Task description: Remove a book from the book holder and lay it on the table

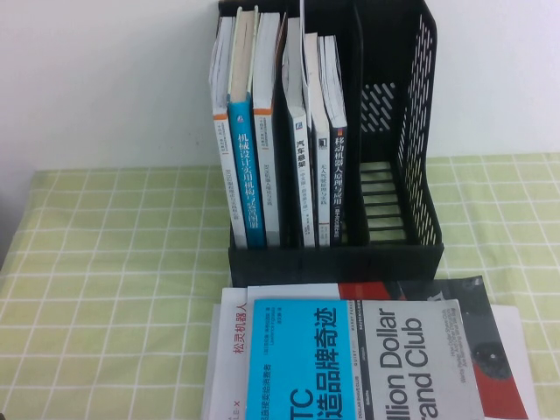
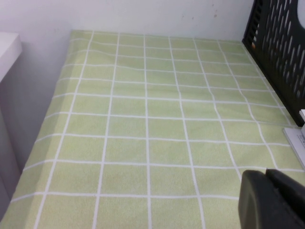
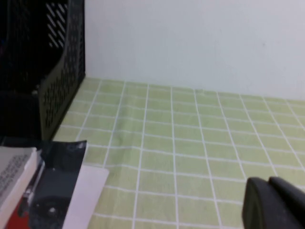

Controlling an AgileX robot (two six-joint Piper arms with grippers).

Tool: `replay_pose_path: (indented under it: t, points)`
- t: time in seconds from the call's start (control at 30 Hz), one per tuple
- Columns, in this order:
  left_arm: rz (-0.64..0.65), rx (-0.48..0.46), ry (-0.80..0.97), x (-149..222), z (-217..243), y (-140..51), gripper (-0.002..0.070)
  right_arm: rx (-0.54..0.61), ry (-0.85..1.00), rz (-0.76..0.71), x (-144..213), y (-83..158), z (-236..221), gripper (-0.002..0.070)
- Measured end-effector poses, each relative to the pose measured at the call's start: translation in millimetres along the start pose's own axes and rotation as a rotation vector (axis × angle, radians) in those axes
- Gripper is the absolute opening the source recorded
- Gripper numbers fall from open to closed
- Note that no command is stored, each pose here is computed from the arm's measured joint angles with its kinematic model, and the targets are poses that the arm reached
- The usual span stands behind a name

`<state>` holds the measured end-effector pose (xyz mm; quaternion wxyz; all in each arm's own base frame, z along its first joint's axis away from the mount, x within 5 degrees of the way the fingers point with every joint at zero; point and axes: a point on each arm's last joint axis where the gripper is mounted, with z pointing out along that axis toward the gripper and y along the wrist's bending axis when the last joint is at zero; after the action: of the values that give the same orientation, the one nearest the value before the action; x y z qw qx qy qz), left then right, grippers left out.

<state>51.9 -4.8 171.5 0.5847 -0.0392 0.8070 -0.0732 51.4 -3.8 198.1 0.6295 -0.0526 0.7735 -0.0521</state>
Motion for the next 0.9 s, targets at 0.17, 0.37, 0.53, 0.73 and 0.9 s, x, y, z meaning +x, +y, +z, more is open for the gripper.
replay_pose_path:
  t: [0.17, 0.37, 0.53, 0.73, 0.9]
  points:
    - [-0.002, 0.001, -0.001, 0.0, -0.1, -0.1, -0.0003, 0.044, 0.056, 0.048, 19.7, 0.6, 6.0, -0.0002]
    - [-0.004, 0.001, -0.001, 0.0, -0.1, -0.1, -0.0003, 0.052, 0.149, 0.149, 30.4, 1.6, 5.9, -0.0002]
    - [-0.006, 0.001, -0.001, 0.0, -0.1, -0.1, -0.0003, 0.050, 0.151, 0.160, 30.5, 1.8, 5.9, -0.0002]
    - [-0.006, 0.001, -0.001, 0.0, -0.1, -0.1, -0.0003, 0.050, 0.151, 0.160, 30.5, 1.8, 5.9, -0.0002]
    - [-0.006, 0.001, -0.001, 0.0, -0.1, -0.1, -0.0003, 0.050, 0.151, 0.160, 30.5, 1.8, 5.9, -0.0002]
